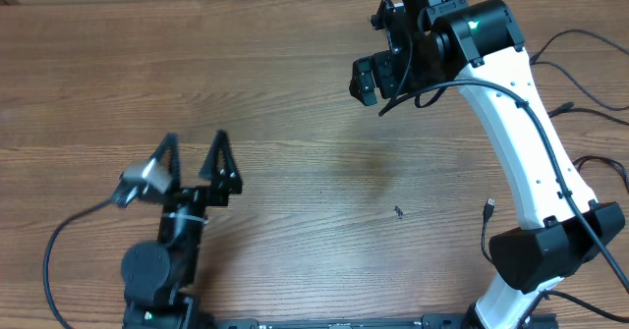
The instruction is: Untangle cables
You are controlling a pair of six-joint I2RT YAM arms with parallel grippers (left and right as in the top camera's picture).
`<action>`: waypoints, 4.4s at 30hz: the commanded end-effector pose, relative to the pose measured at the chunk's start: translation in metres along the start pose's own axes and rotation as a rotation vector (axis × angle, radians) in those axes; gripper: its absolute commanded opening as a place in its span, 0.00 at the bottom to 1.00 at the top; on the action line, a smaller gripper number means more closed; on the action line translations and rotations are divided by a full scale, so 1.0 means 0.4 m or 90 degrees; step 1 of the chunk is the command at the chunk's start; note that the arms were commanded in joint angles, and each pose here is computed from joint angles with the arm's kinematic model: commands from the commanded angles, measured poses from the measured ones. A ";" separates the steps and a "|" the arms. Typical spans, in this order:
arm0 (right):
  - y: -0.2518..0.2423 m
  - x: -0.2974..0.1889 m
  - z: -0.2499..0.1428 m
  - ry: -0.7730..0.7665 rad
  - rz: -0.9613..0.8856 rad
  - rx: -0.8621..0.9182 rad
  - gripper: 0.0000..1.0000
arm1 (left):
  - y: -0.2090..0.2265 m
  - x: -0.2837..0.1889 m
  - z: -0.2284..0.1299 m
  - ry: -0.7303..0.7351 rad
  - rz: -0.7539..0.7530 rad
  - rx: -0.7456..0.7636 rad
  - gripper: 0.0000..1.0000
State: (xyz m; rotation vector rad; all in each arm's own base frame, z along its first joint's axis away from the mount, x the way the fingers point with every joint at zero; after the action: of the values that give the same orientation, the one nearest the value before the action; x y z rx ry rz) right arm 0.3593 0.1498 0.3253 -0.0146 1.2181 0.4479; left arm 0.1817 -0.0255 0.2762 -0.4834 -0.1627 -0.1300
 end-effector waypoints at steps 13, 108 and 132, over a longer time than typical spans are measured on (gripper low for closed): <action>0.005 -0.025 -0.001 -0.019 0.000 -0.002 1.00 | 0.110 -0.097 -0.123 -0.024 0.045 0.191 1.00; -0.187 0.107 -0.594 -0.634 -0.073 -0.021 1.00 | 0.148 -0.119 -0.224 0.162 0.051 0.282 1.00; -0.216 0.097 -0.678 -0.771 -0.112 0.012 1.00 | 0.148 -0.119 -0.224 0.162 0.051 0.282 1.00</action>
State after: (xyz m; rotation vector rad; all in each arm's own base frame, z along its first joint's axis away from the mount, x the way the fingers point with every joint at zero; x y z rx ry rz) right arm 0.1563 0.0173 0.1730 0.1353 0.0514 0.2110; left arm 0.1562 -0.0115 0.1629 -0.0541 0.0851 -0.0624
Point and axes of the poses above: each gripper's point midway between its finger pads, its own x axis out along the fingers, its own y axis along the line the jaws close on, z = x × y, the point moved 9 cm from there along -x, back along the fingers, and after that the axes turned 2 degrees about x, right-handed, at the moved point
